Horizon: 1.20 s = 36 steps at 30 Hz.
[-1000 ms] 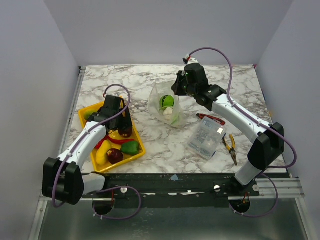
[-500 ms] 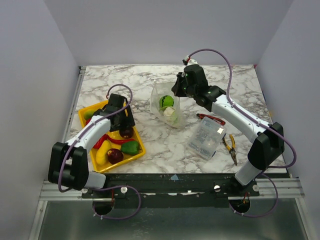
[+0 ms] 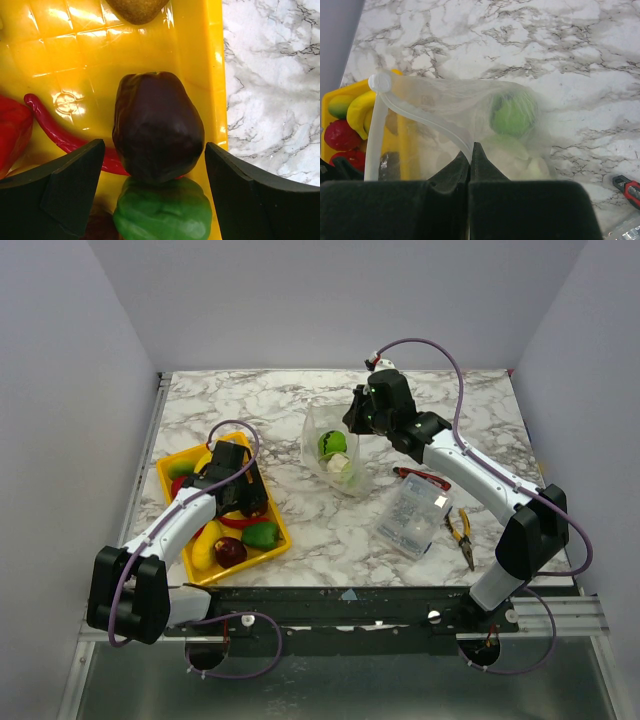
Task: Place the food in the zip-top bag and seal the zipper
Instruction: Pick up the fake fruit from the bin.
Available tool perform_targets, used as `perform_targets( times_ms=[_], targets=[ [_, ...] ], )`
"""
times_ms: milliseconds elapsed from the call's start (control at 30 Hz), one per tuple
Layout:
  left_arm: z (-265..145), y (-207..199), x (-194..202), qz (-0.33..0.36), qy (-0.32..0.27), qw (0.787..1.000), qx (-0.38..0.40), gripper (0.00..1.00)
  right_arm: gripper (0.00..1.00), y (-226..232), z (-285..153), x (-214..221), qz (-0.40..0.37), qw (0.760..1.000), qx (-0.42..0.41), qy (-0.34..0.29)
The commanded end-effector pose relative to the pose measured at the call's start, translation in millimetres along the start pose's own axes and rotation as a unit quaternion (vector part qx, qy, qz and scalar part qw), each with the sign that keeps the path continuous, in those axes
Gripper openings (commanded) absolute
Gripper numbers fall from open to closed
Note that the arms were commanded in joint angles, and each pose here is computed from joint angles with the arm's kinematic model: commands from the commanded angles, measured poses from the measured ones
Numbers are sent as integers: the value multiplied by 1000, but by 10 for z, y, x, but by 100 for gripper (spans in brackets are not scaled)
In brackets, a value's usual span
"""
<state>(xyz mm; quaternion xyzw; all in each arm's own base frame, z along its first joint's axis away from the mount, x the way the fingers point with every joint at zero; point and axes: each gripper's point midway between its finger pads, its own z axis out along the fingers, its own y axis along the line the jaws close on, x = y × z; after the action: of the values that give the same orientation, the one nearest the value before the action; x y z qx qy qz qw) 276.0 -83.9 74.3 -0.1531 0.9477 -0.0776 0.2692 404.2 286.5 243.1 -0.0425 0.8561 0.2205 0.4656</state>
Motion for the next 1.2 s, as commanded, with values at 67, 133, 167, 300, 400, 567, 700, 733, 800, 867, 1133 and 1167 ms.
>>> perform_targets(
  times_ms=[67, 133, 167, 300, 400, 567, 700, 733, 800, 867, 1133, 1167],
  targets=[
    [85, 48, -14, 0, -15, 1000, -11, 70, 0, 41, 15, -25, 1, 1000, -13, -3],
    [125, 24, -29, -3, -11, 1000, -11, 70, 0, 35, 11, -30, 1, 1000, -11, -4],
    [151, 7, -18, -4, -5, 1000, -9, 72, 0, 34, 11, -22, 1, 1000, -11, -2],
    [224, -43, 36, -11, 14, 1000, -1, 73, 1, 50, 9, -23, 2, 1000, -15, 0],
    [216, -20, 40, -12, 14, 1000, -7, 56, 0, 50, -5, -31, 3, 1000, -14, -1],
    [-11, 29, -114, -12, -25, 999, -17, 35, 1, 48, -10, -28, 2, 1000, -14, -1],
    [-285, 12, -282, -6, -69, 998, -4, 26, 1, 54, -10, -33, 4, 1000, -15, 0],
    [-357, 4, -319, -3, -79, 997, 1, 25, 1, 55, -9, -33, 3, 1000, -15, -1],
    [-531, -38, -410, 1, -104, 994, 17, 22, 0, 52, -8, -35, 3, 1000, -15, -1],
    [-739, -134, -490, 9, -129, 990, 52, 19, 1, 60, -13, -39, 4, 1000, -16, -1],
    [-1896, -1088, -636, 72, -232, 897, 370, 17, 0, 101, -5, -47, 5, 1000, -24, 2],
    [-2034, -1192, -636, 75, -236, 880, 406, 18, 0, 101, -6, -45, 6, 1000, -24, 2]
  ],
)
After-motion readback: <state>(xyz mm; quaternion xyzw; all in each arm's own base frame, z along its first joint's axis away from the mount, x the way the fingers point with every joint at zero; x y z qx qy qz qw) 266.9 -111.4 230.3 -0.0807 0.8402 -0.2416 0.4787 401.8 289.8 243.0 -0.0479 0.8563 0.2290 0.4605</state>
